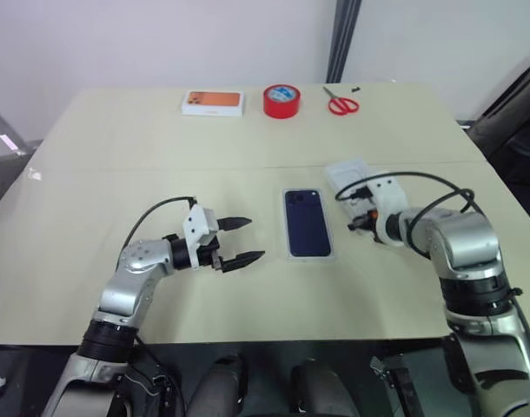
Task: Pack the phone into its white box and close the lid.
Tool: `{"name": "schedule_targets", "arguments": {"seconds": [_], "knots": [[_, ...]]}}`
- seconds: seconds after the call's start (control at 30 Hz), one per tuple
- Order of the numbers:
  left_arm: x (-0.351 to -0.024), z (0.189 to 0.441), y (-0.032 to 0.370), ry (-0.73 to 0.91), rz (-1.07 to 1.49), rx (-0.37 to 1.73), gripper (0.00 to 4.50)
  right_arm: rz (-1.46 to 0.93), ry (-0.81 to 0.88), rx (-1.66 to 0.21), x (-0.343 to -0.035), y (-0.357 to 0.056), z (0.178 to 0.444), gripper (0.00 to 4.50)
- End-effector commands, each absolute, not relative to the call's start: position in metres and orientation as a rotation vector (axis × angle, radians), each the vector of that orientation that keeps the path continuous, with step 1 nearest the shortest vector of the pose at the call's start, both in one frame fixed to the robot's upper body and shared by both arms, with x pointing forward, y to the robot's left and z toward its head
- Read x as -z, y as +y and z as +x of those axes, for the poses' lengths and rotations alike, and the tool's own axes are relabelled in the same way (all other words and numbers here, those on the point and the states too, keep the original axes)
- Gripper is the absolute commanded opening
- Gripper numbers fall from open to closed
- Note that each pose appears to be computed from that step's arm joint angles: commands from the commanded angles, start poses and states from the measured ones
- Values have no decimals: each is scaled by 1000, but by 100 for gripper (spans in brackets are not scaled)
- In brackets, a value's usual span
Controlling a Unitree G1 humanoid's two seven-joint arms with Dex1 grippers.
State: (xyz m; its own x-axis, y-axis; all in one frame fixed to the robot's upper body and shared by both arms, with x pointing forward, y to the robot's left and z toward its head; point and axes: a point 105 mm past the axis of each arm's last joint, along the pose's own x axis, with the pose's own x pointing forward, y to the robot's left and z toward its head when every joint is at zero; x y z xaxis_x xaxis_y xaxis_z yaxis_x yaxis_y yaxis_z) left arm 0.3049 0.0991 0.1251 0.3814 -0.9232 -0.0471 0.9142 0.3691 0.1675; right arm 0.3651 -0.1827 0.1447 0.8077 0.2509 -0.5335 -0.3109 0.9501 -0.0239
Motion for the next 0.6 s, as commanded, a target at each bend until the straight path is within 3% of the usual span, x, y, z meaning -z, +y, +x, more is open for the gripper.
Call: {"name": "schedule_targets", "arguments": {"seconds": [0.03, 0.2, 0.4, 0.6], "knots": [[-144, 316, 110, -113, 176, 1113, 401, 76, 299, -508, -199, -144, 370, 6], [-155, 325, 122, -123, 149, 1052, 401, 488, 209, -766, -231, -103, 355, 6], [-176, 334, 141, -154, 81, 961, 401, 686, 327, -869, -208, -86, 334, 6], [-187, 336, 146, -187, 50, 921, 401, 845, 404, -1077, -188, -55, 296, 6]]}}
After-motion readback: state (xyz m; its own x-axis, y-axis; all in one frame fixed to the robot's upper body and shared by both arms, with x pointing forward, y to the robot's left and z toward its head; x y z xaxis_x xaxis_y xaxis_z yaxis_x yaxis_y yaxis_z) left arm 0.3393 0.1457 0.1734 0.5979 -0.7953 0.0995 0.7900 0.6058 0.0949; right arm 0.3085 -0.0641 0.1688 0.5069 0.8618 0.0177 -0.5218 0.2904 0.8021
